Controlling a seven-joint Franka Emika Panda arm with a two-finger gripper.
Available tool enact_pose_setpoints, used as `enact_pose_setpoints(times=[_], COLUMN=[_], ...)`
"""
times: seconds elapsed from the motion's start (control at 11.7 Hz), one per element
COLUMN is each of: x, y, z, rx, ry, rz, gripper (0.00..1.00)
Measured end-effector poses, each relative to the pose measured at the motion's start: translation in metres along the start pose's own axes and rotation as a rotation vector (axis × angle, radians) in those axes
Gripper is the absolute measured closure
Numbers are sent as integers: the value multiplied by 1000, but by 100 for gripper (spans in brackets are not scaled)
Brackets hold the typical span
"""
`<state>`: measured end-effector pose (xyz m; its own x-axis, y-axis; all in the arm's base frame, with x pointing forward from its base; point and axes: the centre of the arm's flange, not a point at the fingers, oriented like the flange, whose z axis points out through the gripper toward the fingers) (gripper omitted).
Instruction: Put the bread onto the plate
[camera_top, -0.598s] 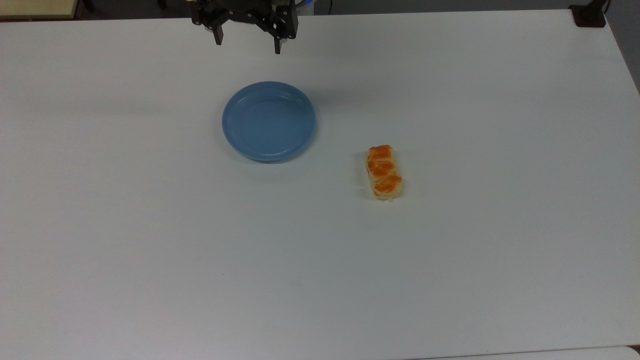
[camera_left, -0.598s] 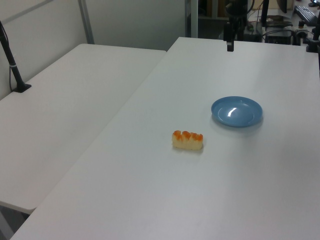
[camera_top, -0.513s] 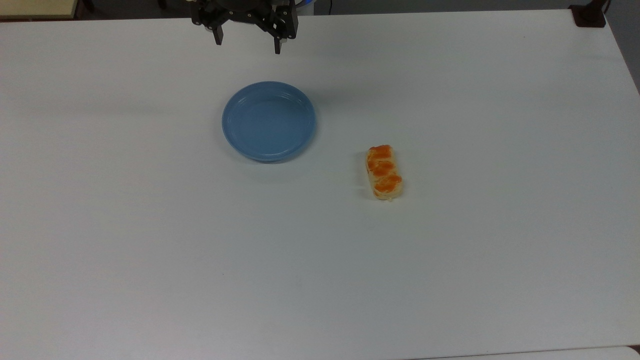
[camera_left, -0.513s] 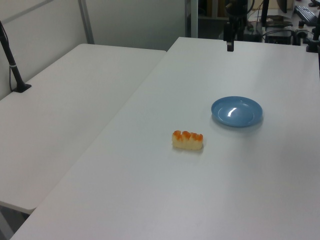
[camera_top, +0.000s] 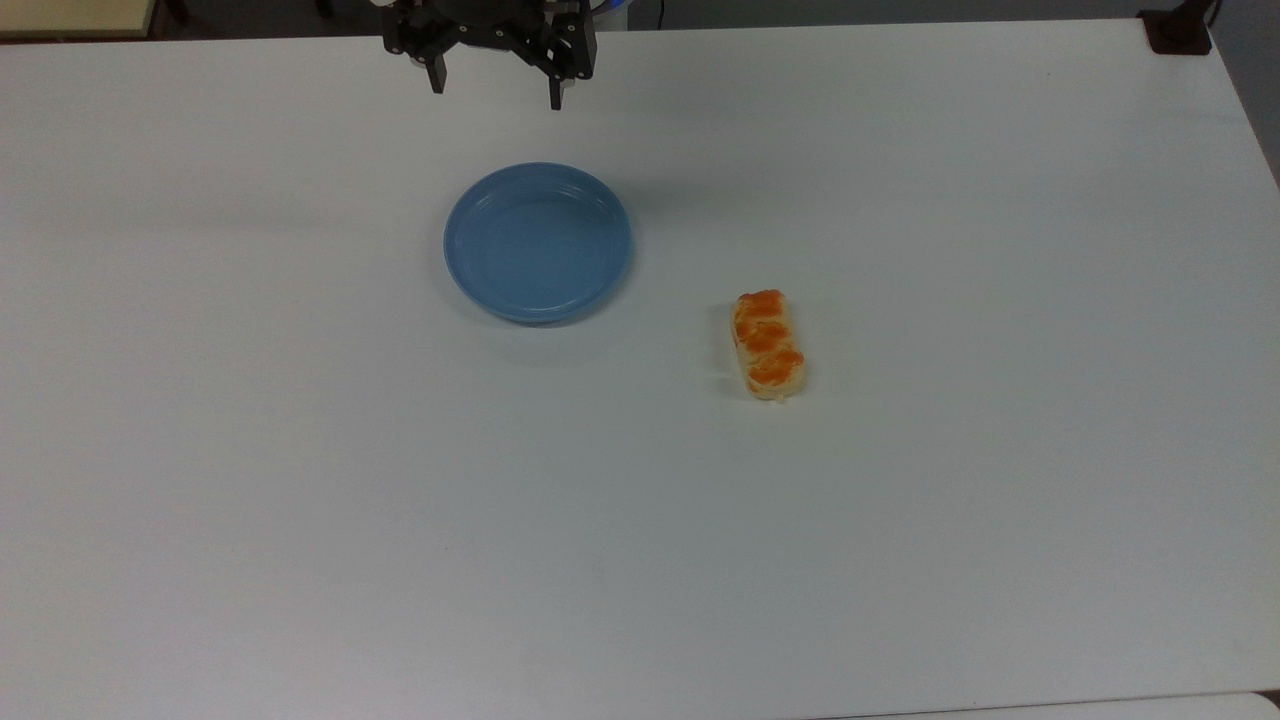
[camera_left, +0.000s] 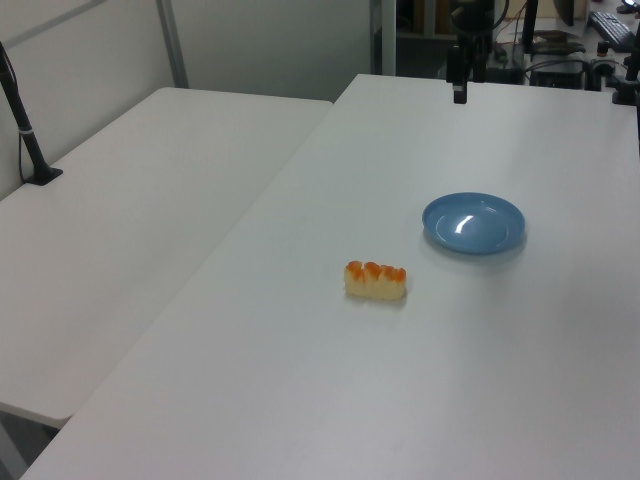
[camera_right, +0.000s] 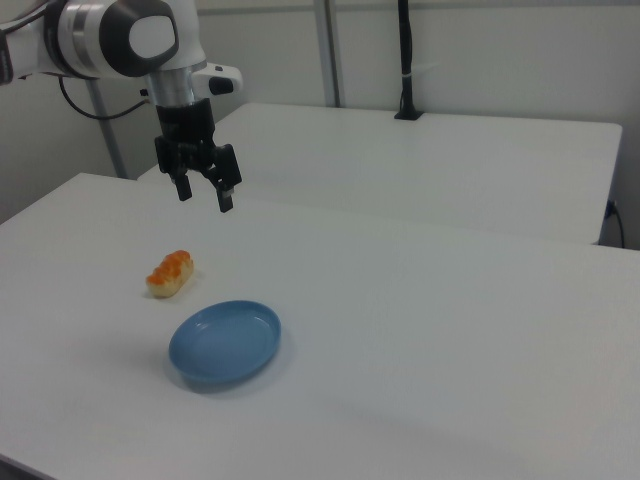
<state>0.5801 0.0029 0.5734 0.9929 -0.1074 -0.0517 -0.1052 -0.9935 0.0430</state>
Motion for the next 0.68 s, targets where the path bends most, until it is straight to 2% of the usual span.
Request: enact_pose_setpoints(times=[0.51, 0.68], x=[1, 4], y=[-4, -25], z=[4, 13], rx=[-1, 5], ry=[-7, -15], rz=[-10, -44], gripper=[0, 0])
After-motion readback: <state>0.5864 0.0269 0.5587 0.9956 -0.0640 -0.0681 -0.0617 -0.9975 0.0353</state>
